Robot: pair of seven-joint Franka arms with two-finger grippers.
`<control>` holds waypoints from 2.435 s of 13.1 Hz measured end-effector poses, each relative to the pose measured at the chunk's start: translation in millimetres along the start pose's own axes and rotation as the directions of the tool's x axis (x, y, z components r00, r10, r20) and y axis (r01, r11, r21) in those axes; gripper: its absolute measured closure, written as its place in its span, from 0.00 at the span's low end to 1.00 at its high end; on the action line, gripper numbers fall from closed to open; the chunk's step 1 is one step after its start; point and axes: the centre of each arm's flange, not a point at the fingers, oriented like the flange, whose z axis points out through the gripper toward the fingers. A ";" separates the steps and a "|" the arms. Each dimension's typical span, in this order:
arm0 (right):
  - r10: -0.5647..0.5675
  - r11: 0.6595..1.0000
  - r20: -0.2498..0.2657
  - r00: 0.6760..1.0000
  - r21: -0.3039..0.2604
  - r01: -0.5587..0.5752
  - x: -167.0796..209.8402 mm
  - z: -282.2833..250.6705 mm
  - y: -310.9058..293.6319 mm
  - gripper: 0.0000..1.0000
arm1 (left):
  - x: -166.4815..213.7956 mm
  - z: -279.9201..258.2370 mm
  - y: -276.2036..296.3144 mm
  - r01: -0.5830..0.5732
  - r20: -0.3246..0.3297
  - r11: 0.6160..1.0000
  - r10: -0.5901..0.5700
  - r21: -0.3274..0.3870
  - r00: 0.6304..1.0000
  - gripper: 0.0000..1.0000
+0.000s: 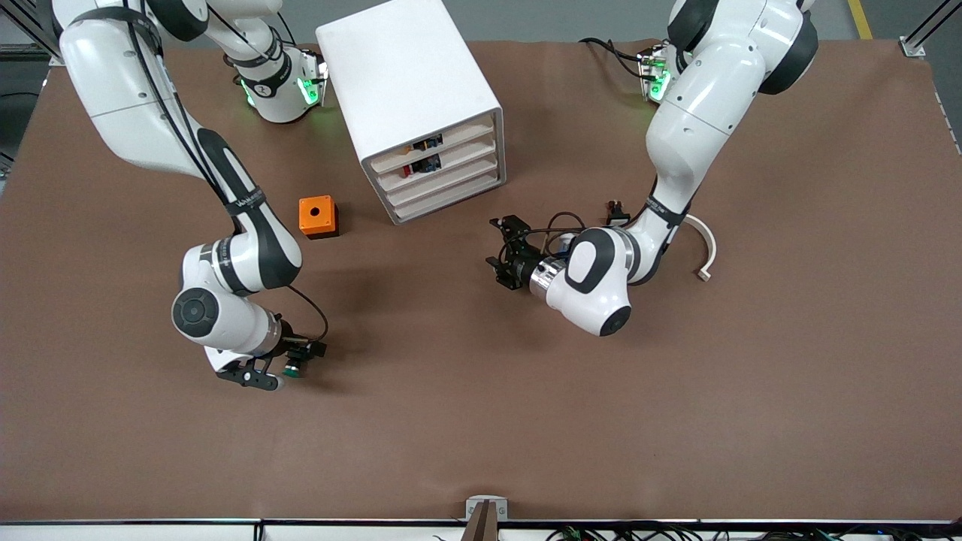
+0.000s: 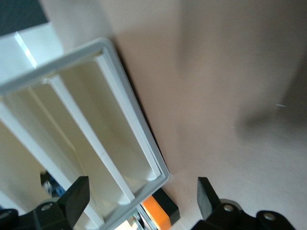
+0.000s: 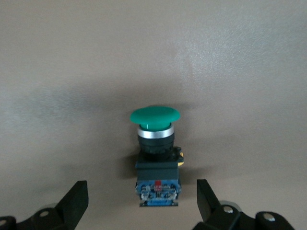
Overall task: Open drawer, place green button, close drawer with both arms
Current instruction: 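Grasp the button with the right gripper while the left gripper grips the drawer, then open the drawer with the left gripper while the right gripper lifts the button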
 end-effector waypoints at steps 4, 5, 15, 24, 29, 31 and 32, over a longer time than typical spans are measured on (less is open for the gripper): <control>0.000 1.000 -0.001 1.000 -0.011 0.000 2.3 7.3 6.8 0.04 | -13.0 36.5 -17.5 0.222 -0.043 0.974 -0.220 0.052 0.975 0.04; 0.003 1.000 -0.002 1.000 -0.011 -0.003 3.3 7.1 8.9 0.12 | -15.1 51.0 -25.9 0.251 -0.081 0.965 -0.245 0.080 0.966 0.05; 0.016 0.999 0.040 0.999 -0.035 -0.015 9.7 -14.7 14.4 0.59 | -0.3 117.4 -43.1 0.339 -0.253 0.920 -0.286 0.197 0.924 0.32; 0.220 0.976 0.225 0.949 -0.041 -0.216 -26.8 -189.8 -39.4 0.59 | 3.4 135.7 -40.0 0.338 -0.269 0.920 -0.281 0.197 0.921 0.86; 0.445 0.895 0.254 0.859 -0.141 -0.422 -86.3 -225.0 -100.9 0.59 | 8.8 49.9 -6.1 0.237 -0.133 0.956 -0.216 0.171 0.967 0.86; 0.563 0.826 0.248 0.788 -0.182 -0.533 -113.2 -223.9 -133.9 0.59 | 12.4 23.6 3.9 0.176 -0.095 0.973 -0.163 0.151 0.982 0.86; 0.614 0.789 0.242 0.751 -0.193 -0.583 -128.3 -221.5 -152.4 0.59 | 13.6 17.8 6.5 0.154 -0.085 0.978 -0.143 0.144 0.986 0.86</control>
